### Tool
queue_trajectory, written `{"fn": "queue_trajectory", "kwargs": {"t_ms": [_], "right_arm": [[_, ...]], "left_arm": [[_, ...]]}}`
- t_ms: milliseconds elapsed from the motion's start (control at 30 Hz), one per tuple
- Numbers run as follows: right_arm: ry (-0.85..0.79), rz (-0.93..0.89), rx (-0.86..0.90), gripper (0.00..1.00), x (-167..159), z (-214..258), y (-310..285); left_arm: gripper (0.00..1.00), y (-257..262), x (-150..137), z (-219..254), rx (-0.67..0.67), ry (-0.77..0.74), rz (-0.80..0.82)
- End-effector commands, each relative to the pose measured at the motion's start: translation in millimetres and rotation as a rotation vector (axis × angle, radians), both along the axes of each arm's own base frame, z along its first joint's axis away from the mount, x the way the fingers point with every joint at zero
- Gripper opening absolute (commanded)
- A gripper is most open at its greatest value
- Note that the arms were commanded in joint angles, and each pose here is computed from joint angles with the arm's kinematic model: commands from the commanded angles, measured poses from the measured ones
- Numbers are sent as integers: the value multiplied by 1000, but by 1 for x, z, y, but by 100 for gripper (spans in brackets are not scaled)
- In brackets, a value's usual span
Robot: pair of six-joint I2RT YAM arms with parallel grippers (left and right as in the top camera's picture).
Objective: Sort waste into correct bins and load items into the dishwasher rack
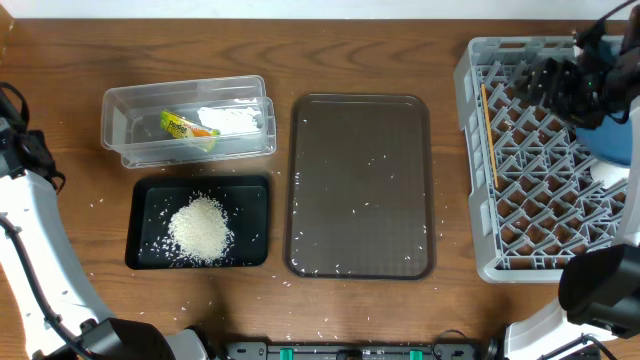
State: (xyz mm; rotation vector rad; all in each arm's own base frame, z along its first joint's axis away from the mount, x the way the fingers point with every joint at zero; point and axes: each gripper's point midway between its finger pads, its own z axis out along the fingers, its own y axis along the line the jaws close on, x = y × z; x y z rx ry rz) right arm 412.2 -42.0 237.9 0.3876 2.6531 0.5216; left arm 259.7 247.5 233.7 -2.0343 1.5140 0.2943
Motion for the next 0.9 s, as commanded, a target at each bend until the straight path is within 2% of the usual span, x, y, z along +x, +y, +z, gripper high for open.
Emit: {"fn": "queue_trajectory", "kwargs": {"t_ms": [0, 100, 333, 400, 500, 700, 867], "right_arm": [[-78, -31, -43, 86, 6, 19, -14], [-143, -72, -86, 89, 19, 27, -33], [-105, -244, -314, 83, 35, 7, -85], [-84, -234, -312, 78, 40, -4, -83], [-38, -212, -296, 63, 50, -28, -73], [48, -150, -275, 57, 60, -67, -45], [64, -144, -266, 53, 64, -75, -30]], "left_arm": [[95, 2, -2, -1, 5, 17, 1], [95, 2, -2, -1, 5, 17, 1], [95, 2, -2, -1, 5, 17, 1], [95, 2, -2, -1, 5, 17, 1], [95, 2, -2, -1, 5, 17, 1], [95, 2, -2, -1, 5, 17, 1], [95, 2, -2, -1, 5, 17, 1]]}}
